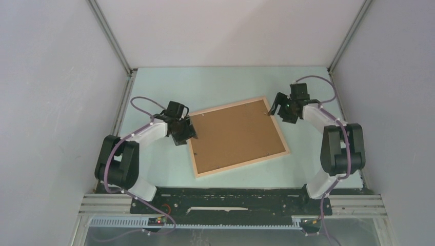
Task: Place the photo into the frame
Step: Install the photo frame at the center of the board.
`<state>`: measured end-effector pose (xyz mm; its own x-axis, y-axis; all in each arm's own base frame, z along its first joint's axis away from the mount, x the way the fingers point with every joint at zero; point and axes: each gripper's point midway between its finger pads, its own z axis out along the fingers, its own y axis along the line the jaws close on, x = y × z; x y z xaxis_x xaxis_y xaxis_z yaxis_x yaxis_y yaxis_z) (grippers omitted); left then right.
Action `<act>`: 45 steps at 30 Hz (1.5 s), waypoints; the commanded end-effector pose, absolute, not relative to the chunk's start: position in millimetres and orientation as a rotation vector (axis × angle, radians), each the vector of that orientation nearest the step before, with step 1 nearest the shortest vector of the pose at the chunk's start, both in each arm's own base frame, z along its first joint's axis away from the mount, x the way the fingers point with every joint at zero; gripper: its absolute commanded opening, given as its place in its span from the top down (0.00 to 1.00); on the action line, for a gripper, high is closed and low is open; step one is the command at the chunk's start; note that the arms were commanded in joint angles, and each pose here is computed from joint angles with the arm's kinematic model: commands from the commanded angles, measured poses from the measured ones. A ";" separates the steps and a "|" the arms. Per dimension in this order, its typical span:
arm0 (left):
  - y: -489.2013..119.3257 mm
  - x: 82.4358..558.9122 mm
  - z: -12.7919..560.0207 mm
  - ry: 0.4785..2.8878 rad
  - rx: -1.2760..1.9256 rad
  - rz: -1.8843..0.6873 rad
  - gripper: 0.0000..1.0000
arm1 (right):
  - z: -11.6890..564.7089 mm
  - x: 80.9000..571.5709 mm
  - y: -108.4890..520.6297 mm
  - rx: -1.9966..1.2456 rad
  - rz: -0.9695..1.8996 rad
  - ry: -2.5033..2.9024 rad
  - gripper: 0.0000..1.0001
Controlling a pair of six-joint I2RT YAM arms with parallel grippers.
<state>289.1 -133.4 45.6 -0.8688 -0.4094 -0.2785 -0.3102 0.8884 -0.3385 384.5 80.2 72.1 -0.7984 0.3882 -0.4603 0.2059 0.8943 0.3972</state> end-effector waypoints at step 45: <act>-130.8 300.1 25.0 2.760 -0.415 -0.338 0.90 | 29.6 459.9 100.1 0.030 0.017 2.709 0.48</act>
